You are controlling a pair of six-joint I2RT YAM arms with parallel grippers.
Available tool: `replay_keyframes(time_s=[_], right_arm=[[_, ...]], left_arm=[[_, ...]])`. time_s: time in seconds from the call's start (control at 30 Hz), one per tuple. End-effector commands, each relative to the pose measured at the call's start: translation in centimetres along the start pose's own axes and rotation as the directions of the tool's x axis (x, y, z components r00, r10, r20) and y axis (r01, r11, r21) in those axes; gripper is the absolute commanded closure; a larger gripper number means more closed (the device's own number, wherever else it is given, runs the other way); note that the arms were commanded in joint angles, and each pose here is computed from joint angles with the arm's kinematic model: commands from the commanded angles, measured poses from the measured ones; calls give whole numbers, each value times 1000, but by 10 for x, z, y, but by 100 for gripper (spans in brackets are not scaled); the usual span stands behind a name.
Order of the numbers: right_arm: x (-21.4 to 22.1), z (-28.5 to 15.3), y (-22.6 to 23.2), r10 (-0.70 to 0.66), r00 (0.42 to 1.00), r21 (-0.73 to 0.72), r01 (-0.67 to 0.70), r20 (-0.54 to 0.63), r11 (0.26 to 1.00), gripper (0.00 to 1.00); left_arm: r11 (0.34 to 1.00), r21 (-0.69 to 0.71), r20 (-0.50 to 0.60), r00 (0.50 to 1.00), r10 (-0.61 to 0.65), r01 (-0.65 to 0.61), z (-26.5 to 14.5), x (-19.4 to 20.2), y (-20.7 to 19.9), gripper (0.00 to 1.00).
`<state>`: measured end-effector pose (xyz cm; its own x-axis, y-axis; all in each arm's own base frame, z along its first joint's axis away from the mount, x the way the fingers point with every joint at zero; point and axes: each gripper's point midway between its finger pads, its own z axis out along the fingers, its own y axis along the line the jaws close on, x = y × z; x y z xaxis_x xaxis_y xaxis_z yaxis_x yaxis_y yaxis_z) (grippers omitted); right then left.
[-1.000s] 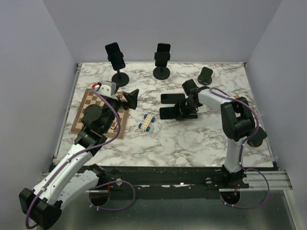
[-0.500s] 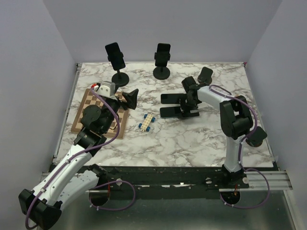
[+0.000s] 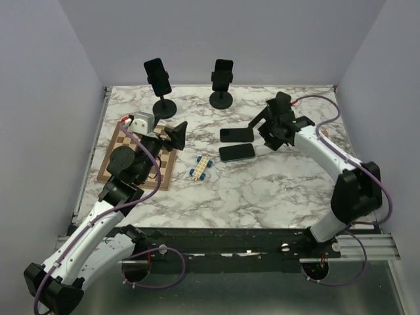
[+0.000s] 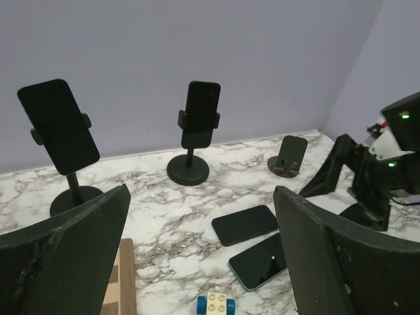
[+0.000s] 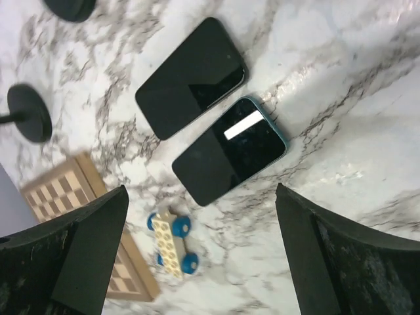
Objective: Remove the phone from the phone stand
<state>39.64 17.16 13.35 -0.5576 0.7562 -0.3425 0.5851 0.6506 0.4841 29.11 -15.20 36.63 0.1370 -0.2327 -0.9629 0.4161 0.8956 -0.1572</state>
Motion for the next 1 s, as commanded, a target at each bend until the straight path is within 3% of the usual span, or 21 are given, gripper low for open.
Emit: replay_keyframes(time_s=[0.0,0.17,0.33,0.43,0.63,0.77,0.97], right_arm=[[-4,-25,-8,-466,877,-139,480,118,866,0],[16,-33,-12,-701,691,-210,722,176,659,0],[17,-38,32,-710,618,-208,785,340,584,0],[9,-43,72,-636,601,-177,779,484,602,0],[-33,-49,139,-360,588,-184,668,725,721,0],[-55,-28,173,-312,533,-116,624,787,773,0],[-57,-3,226,-281,479,-133,664,832,736,0]], left_arm=[[998,-52,29,999,43,-42,0,-9,11,1],[992,-96,3,997,82,-82,4,1,21,1],[986,-130,-18,995,102,-104,7,9,28,1],[983,-141,-31,993,113,-117,10,13,30,1],[984,-135,-26,993,111,-114,9,9,29,1],[987,-123,-16,994,106,-108,7,3,26,1],[989,-115,5,996,91,-90,4,-5,24,1]])
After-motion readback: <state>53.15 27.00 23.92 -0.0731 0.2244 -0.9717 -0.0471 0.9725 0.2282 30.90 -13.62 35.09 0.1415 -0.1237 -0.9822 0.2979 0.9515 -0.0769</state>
